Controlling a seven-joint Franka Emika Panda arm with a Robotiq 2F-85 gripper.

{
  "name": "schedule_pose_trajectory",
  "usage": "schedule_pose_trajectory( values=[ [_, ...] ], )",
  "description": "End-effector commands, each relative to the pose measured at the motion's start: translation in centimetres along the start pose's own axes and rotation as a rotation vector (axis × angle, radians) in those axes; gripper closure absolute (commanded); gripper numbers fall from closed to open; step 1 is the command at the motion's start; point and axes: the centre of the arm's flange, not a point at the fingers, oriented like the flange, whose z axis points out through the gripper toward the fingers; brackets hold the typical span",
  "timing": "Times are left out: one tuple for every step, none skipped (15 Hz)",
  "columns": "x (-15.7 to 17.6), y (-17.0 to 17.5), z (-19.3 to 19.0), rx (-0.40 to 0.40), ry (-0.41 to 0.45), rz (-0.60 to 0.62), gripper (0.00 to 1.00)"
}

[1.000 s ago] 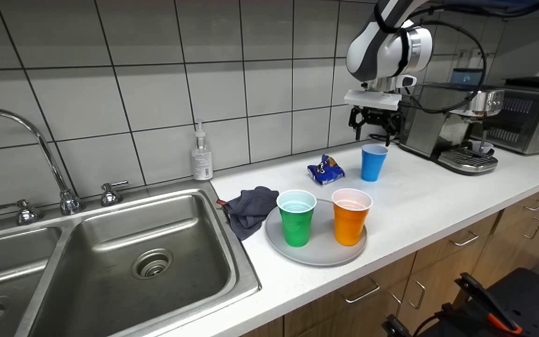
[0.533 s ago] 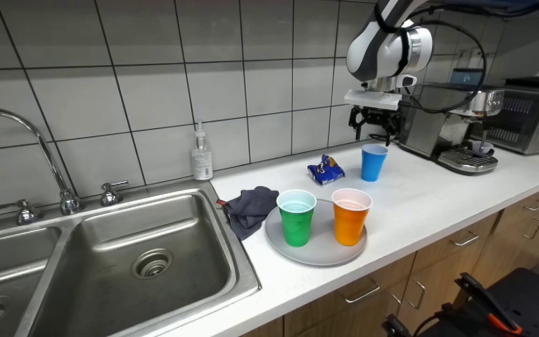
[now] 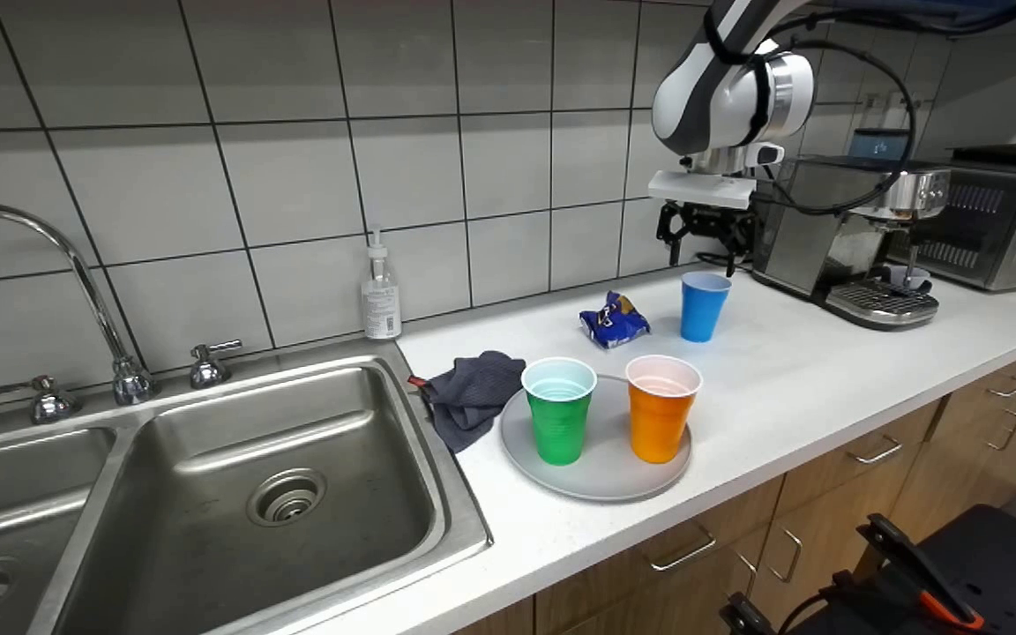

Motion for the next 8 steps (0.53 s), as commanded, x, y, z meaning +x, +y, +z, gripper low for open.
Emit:
schedule_pose_trajectory(
  values=[
    [0.9,-1.1,0.1,0.002,0.011,-0.015,0.0],
    [1.1,-1.3,0.0,0.005,0.01,-0.018,0.0],
    [1.3,-1.5,-0.1,0.005,0.0,-0.026,0.0],
    [1.5,-1.8,0.0,0.008,0.008,-0.024,0.0],
    [1.8,-2.1,0.1,0.007,0.011,-0.017,0.0],
    [2.0,-2.4,0.2,0.006,0.012,-0.01,0.0],
    [2.3,-2.7,0.3,0.006,0.014,-0.007,0.0],
    [2.6,-3.1,0.5,0.005,0.015,-0.006,0.0]
  ],
)
